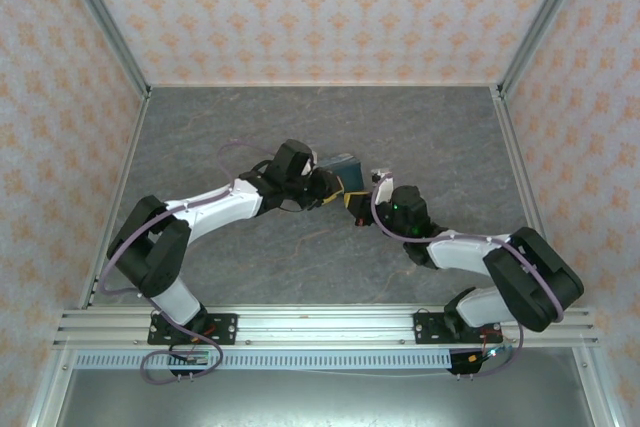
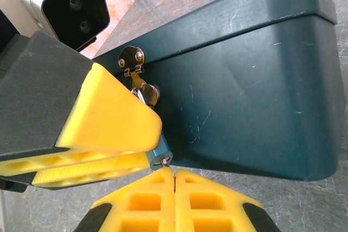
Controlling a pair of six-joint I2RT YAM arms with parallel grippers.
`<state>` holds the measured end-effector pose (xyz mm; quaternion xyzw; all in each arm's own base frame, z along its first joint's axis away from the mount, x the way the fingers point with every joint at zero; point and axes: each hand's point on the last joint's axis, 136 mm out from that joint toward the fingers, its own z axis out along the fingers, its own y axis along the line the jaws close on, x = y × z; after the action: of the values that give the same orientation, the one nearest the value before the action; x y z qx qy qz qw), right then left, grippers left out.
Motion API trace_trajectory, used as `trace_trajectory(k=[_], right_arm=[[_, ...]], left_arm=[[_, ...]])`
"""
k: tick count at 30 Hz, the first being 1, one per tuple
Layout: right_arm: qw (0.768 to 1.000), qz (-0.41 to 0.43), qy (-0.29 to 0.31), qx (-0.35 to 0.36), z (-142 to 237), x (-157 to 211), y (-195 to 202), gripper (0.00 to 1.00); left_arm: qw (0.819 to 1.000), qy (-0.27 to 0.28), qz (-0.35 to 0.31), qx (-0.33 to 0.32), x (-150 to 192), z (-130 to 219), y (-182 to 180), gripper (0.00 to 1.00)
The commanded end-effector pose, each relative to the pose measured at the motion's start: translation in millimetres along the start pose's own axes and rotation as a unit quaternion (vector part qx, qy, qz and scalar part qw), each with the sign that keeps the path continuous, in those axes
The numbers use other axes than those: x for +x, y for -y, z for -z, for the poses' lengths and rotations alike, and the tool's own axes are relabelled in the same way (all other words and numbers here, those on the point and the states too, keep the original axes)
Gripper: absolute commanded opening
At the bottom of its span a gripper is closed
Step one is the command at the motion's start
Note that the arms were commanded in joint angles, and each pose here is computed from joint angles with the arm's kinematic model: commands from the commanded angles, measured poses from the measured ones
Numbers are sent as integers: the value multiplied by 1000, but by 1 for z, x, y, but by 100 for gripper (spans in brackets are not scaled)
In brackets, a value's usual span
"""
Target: Unlock the padlock with the key
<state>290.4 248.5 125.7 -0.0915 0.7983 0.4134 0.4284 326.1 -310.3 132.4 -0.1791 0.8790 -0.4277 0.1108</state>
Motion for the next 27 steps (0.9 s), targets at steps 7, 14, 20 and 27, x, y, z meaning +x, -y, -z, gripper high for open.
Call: trace_trajectory(k=[7, 14, 20, 27], right_arm=[[997, -14, 39, -59, -1, -32, -22, 0], [997, -70, 4, -40, -9, -8, -6, 0], [993, -114, -13, -7, -17, 14, 17, 0], [989, -145, -33, 27, -23, 34, 32, 0]], left_arm=[[996, -29, -53, 68, 18, 12, 39, 22], [997, -18, -54, 51, 11, -3, 22, 22], [998, -9, -40, 38, 4, -17, 3, 23], [999, 11, -27, 20, -7, -26, -20, 33]])
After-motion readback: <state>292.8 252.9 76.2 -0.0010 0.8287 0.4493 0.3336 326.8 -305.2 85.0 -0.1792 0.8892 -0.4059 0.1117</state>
